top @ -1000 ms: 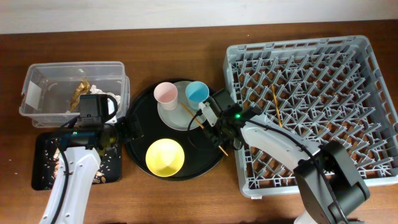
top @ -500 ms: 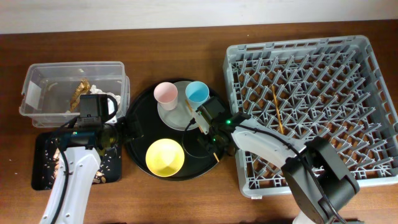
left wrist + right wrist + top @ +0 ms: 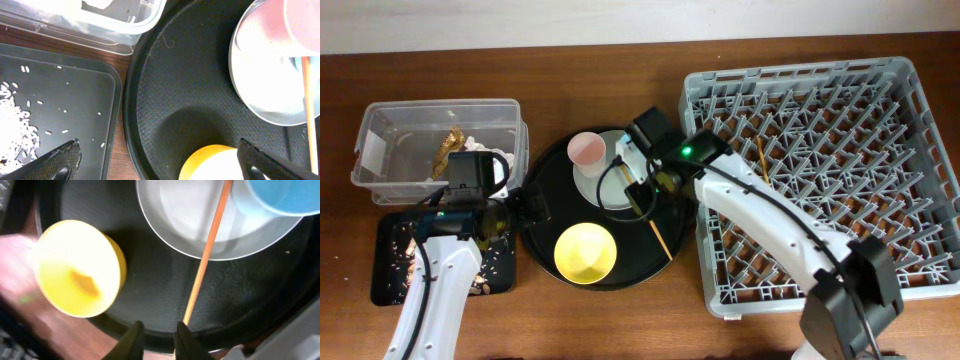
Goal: Sort waste into correct bins and load items into the dishwasher rack
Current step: 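Grasp the second chopstick with the right gripper and lift it, then carry the chopstick into the dish rack and insert it upright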
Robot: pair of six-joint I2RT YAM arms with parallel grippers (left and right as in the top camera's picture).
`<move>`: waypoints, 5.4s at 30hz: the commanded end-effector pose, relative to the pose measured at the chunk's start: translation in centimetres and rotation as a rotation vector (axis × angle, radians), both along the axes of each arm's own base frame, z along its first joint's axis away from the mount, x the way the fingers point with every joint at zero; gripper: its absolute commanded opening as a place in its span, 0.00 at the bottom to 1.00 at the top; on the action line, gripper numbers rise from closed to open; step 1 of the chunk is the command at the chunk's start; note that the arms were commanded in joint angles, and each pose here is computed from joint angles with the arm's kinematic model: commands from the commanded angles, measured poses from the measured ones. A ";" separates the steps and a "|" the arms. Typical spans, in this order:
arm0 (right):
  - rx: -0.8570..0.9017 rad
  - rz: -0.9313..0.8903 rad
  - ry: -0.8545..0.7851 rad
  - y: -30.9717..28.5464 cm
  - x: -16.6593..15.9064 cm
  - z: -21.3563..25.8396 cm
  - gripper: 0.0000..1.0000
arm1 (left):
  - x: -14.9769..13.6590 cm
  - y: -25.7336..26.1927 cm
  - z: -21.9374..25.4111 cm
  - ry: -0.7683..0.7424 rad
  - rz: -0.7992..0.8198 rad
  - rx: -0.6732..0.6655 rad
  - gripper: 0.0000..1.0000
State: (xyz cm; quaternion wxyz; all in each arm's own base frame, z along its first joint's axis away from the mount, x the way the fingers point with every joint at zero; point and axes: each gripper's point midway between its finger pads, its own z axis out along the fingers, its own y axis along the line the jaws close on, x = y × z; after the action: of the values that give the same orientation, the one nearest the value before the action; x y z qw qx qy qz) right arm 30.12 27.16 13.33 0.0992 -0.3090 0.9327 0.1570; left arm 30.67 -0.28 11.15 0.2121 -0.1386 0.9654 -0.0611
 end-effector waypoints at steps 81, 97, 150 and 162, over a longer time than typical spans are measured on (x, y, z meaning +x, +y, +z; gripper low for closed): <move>0.042 -0.581 0.113 1.1 -1.4 -2.6 0.44 | 0.4 0.0 0.5 -0.016 -0.001 -0.008 0.99; -0.123 -0.698 -0.125 4.5 -0.4 -10.6 0.43 | 0.4 0.0 0.5 -0.016 -0.001 -0.008 0.99; -0.343 -0.566 -0.201 -22.1 5.2 2.2 0.06 | 0.4 0.0 0.5 -0.016 -0.001 -0.008 0.99; -0.319 -0.606 -0.117 -25.2 6.8 -0.8 0.11 | 0.4 0.0 0.5 -0.016 -0.001 -0.008 0.99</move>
State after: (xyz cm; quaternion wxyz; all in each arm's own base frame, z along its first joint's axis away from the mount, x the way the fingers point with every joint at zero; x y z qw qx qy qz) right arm 36.74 2.13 12.83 0.1480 -0.0376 0.9869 -0.0510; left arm 30.67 -0.28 11.15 0.2121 -0.1386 0.9654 -0.0611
